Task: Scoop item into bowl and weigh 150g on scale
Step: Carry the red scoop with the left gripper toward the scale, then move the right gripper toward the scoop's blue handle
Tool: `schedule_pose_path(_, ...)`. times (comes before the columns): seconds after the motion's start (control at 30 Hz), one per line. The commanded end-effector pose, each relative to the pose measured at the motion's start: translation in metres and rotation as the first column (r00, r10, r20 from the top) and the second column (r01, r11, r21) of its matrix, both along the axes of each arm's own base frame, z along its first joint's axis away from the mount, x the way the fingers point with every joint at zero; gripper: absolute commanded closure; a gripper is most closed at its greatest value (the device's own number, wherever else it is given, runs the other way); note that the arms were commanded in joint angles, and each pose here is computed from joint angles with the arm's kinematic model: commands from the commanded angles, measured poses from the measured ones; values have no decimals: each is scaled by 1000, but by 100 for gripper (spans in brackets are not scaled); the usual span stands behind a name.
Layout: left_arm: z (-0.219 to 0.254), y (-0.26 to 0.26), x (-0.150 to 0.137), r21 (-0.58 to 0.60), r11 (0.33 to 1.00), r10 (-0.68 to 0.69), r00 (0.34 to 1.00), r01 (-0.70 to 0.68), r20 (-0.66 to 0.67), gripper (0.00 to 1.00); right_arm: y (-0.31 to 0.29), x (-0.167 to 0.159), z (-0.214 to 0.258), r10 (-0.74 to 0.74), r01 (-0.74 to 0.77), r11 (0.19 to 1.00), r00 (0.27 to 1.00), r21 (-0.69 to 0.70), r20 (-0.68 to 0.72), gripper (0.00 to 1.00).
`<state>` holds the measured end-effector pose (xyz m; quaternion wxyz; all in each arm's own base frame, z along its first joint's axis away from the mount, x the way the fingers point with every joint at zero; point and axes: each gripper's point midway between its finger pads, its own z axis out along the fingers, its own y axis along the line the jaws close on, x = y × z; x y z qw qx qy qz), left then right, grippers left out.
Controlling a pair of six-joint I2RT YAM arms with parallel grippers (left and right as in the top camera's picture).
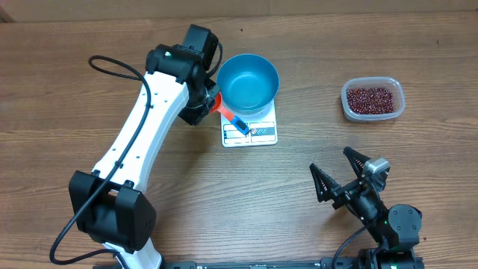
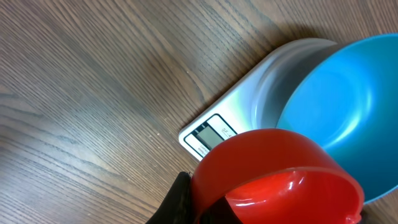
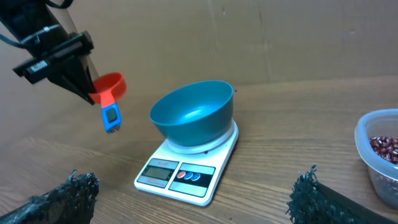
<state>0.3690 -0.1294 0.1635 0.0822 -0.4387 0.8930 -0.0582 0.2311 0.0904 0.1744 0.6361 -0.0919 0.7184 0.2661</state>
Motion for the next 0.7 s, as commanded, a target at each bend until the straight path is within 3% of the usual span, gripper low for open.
schedule_pose_path(0.0,16,-3,4,-9,999,40,998,-40,54,96,4,-4,33,22,-23,999,998,35,51,0)
schedule_pose_path(0.27,16,-9,2,-10,1000,27,998,-26,55,96,7,5,48,41,-40,999,999,32,-22,0)
schedule_pose_path(0.67,16,-18,-1,-14,1000,20,998,-19,55,96,41,43,67,260,-240,964,938,112,-228,0)
